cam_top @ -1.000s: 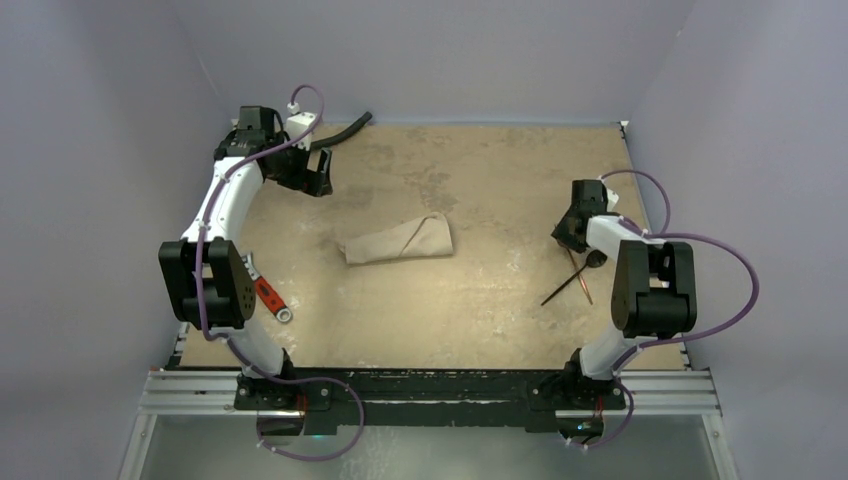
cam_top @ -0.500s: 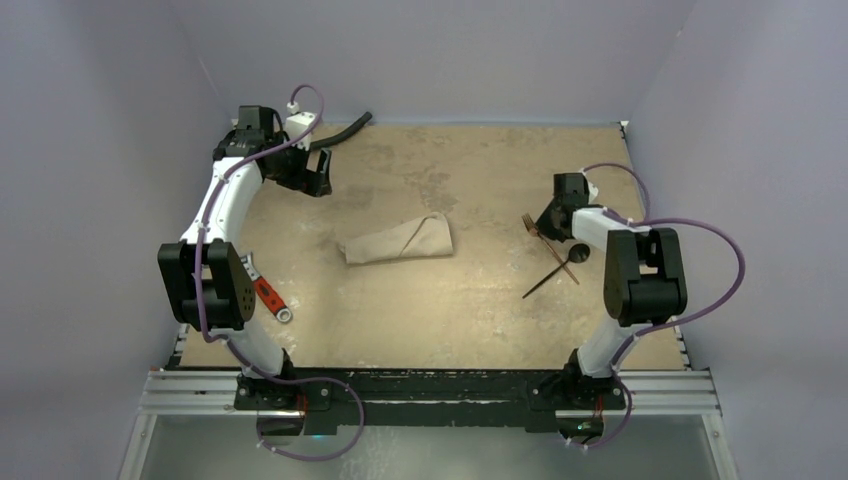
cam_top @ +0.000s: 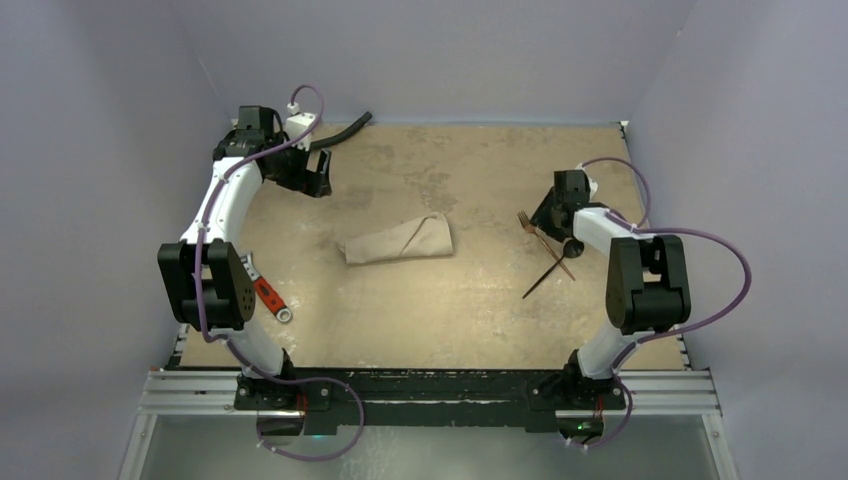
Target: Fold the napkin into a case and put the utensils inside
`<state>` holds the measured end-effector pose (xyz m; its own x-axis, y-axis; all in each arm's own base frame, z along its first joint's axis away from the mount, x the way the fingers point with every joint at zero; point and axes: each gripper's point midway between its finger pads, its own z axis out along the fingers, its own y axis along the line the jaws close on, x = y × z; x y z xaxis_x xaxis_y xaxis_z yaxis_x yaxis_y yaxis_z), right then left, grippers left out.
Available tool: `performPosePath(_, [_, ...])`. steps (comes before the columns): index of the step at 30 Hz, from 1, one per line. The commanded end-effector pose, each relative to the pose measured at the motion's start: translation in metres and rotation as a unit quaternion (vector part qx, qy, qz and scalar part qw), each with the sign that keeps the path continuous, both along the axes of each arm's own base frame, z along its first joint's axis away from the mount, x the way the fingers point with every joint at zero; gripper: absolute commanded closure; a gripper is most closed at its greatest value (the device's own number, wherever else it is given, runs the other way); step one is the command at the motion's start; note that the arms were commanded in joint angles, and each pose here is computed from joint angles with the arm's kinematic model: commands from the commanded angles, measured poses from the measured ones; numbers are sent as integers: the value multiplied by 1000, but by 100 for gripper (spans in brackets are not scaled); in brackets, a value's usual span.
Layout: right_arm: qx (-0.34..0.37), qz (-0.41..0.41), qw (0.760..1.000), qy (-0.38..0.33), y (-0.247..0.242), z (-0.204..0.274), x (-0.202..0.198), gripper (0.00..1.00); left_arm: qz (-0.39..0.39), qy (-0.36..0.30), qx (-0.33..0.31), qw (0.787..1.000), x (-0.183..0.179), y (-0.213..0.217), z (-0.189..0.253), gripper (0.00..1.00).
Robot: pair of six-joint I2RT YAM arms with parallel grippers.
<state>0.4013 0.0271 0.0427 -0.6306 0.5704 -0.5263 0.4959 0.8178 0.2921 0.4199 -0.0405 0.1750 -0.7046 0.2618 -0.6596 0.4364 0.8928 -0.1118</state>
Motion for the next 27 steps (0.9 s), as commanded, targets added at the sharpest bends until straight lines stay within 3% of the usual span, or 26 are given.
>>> performPosePath(1, [-18,50,998,43,1,-18,-29,49,-7,-43,-4,999,6,-3,33,4])
performPosePath(27, [-35,143,986,84,41,-32,-75,48,-12,-44,2,999,-1,-2,35,4])
